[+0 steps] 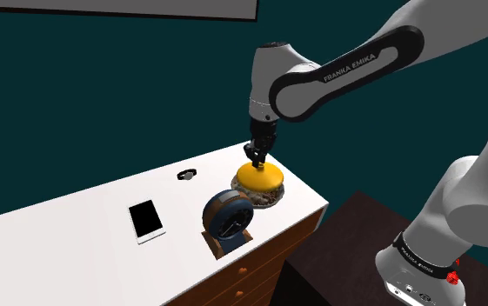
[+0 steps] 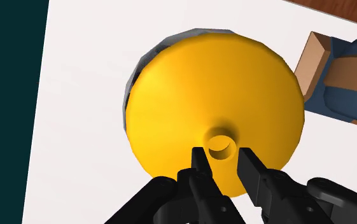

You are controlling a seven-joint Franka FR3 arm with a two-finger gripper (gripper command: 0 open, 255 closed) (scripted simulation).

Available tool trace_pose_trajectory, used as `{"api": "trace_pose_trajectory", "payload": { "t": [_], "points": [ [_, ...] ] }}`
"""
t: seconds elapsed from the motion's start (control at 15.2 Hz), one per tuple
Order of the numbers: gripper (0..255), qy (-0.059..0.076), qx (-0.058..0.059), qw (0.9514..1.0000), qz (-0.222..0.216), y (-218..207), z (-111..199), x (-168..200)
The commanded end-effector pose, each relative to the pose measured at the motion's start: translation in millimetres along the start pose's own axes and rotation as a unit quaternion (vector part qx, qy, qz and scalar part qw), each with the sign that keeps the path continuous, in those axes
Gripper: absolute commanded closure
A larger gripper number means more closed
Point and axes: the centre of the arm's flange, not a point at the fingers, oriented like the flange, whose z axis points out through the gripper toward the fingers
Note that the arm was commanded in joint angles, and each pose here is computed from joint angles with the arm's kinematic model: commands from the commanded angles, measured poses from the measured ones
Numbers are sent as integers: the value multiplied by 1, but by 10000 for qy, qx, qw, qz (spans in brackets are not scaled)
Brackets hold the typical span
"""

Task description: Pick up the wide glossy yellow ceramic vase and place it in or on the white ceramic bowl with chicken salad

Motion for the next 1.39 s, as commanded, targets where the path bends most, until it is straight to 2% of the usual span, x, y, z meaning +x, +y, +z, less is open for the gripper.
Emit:
{"api": "trace_pose_trajectory", "payload": {
  "t": [0.0, 0.33, 0.4, 0.73, 0.99, 1.32],
  "points": [
    [255, -2, 0, 10000, 0, 0, 2, 0],
    [255, -2, 0, 10000, 0, 0, 2, 0],
    [0, -1, 0, 10000, 0, 0, 3, 0],
    [0, -2, 0, 10000, 0, 0, 2, 0],
    [0, -2, 0, 10000, 0, 0, -48, 0],
    [0, -2, 0, 10000, 0, 0, -48, 0]
  ]
}}
